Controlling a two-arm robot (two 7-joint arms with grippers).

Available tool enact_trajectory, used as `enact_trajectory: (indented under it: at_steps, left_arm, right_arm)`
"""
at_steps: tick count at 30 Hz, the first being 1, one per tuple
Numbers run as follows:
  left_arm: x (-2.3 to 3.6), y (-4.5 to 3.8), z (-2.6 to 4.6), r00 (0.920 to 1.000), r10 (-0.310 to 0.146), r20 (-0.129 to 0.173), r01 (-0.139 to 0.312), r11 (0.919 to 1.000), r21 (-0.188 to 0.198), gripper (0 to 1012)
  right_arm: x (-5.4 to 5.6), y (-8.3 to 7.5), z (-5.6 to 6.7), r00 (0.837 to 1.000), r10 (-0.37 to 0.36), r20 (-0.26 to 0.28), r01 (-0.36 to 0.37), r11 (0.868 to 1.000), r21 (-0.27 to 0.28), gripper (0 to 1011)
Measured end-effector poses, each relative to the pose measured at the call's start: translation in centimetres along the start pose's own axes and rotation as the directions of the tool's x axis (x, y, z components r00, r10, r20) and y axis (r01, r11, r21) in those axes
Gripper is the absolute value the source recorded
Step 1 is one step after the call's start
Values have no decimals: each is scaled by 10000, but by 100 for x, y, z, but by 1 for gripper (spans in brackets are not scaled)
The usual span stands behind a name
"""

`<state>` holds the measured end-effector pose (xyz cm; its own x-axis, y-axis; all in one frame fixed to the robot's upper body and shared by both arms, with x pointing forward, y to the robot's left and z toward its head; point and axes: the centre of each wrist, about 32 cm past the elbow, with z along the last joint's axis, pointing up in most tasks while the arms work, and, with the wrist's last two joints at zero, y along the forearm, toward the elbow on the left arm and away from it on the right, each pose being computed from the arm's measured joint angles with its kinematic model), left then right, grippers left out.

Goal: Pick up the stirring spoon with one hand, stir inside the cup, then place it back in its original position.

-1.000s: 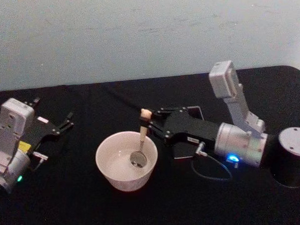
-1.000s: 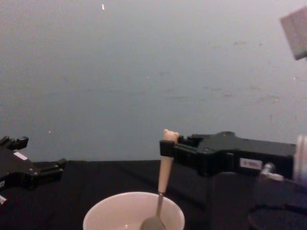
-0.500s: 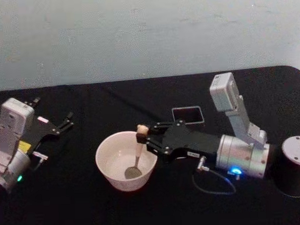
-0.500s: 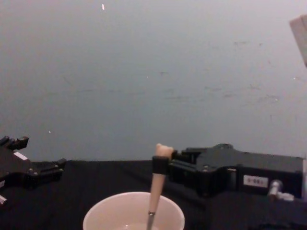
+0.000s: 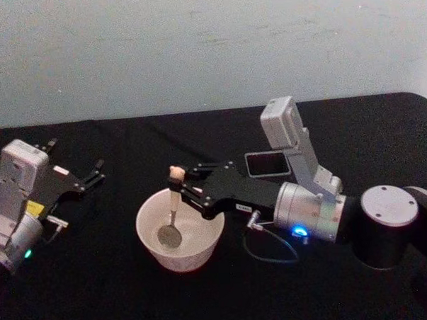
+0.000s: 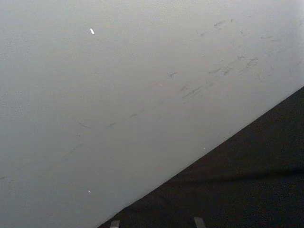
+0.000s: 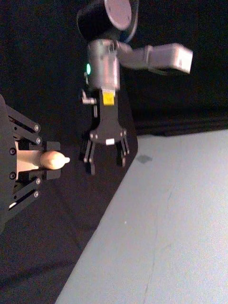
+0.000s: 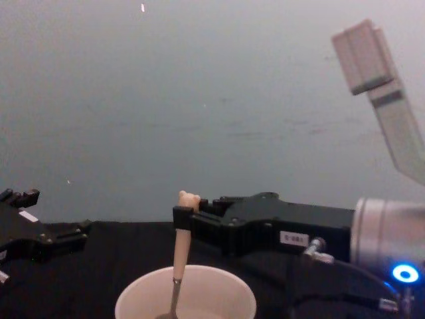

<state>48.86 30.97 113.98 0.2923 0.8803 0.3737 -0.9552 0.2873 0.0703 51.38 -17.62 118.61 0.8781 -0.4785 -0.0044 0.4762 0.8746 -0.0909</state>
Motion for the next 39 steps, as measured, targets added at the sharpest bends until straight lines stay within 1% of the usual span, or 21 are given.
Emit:
enact_trajectory:
  at_steps: [2,5,8,11,15,19,25,28,30,34,35,39]
  left_arm:
    - [0,0,0,10000,1,0,-1,10000,0,1001]
    - [0,0,0,10000,0,0,0,10000,0,1001]
    - [0,0,0,10000,0,0,0,10000,0,1001]
    - [0,0,0,10000,0,-1,0,10000,-1,1001]
    - [0,0,0,10000,0,0,0,10000,0,1001]
    - [0,0,0,10000,1,1,-1,10000,0,1001]
    - [0,0,0,10000,0,0,0,10000,0,1001]
    - [0,0,0,10000,0,0,0,10000,0,1001]
    - [0,0,0,10000,0,0,0,10000,1,1001]
    - [0,0,0,10000,0,0,0,10000,0,1001]
    - [0,0,0,10000,0,0,0,10000,0,1001]
    - [0,0,0,10000,0,0,0,10000,0,1001]
  right_arm:
    - [21,33,-4,9999,-121,-15,121,9999,-9,223]
    - [88,96,-3,9987,-504,-36,504,9987,-16,223]
    - [127,104,1,9976,-696,-39,696,9976,-21,223]
    - [177,74,13,9957,-927,-4,927,9957,-14,223]
    - [197,12,13,9947,-1031,34,1031,9947,-43,223]
    - [209,-129,21,9943,-1070,33,1070,9942,-82,223]
    - [183,-328,32,9961,-886,-30,885,9959,-171,223]
    - [161,-381,34,9971,-762,-82,761,9969,-206,223]
    - [126,-430,37,9982,-572,-153,568,9981,-236,223]
    - [79,-452,42,9992,-334,-213,328,9992,-247,223]
    - [53,-452,38,9995,-195,-229,189,9995,-270,223]
    - [-9,-418,30,9997,61,-250,-68,9995,-307,223]
